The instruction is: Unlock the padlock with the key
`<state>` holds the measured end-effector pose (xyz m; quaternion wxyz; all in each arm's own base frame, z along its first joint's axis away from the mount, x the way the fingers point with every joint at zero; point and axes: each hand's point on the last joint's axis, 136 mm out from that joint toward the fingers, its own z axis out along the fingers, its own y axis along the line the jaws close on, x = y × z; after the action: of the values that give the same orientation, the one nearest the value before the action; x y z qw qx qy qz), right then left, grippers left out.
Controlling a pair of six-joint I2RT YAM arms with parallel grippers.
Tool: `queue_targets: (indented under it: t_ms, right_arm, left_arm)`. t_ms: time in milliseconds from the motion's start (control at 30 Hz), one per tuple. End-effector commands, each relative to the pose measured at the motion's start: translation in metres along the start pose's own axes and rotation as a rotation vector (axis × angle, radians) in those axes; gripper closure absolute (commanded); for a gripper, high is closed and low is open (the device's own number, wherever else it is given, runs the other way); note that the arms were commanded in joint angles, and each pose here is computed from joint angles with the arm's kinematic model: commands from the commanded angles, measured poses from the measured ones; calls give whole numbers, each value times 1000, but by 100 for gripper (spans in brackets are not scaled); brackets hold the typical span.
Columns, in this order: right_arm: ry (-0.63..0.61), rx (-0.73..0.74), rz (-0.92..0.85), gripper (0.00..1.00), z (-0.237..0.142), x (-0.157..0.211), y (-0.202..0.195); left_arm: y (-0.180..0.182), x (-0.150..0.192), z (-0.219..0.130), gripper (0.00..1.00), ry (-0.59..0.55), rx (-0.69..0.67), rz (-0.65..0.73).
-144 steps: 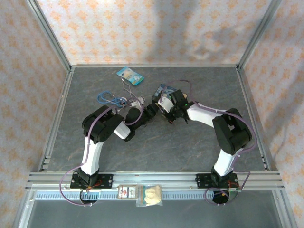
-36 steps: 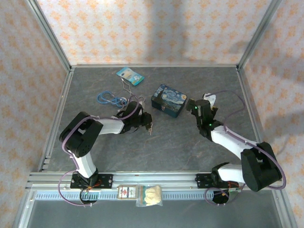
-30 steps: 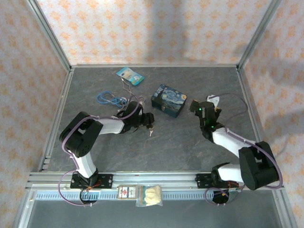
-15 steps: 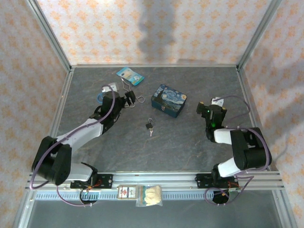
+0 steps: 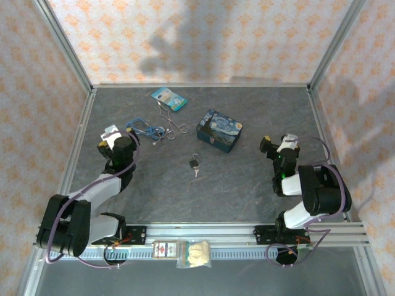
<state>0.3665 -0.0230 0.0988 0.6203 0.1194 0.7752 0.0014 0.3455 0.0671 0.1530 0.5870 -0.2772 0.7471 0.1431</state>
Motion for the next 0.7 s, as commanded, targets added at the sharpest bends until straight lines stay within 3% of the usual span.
queue_targets:
  t_ms: [0,200,467,667]
  right_arm:
    - [-100,-31,17,0,0,-27,7]
    - [-95,-31,15,0,0,-26,8]
    - [-93,-29,13,0,0,-26,7]
    - [-93,-30,13,0,1,-26,8]
  left_arm:
    - [15,-22,5,1,-124,-74,-20]
    - [12,1,15,1,-138,-30,83]
    - [-15,15,10,1,-185,263,60]
    - [-10,10,1,1,-231,265,39]
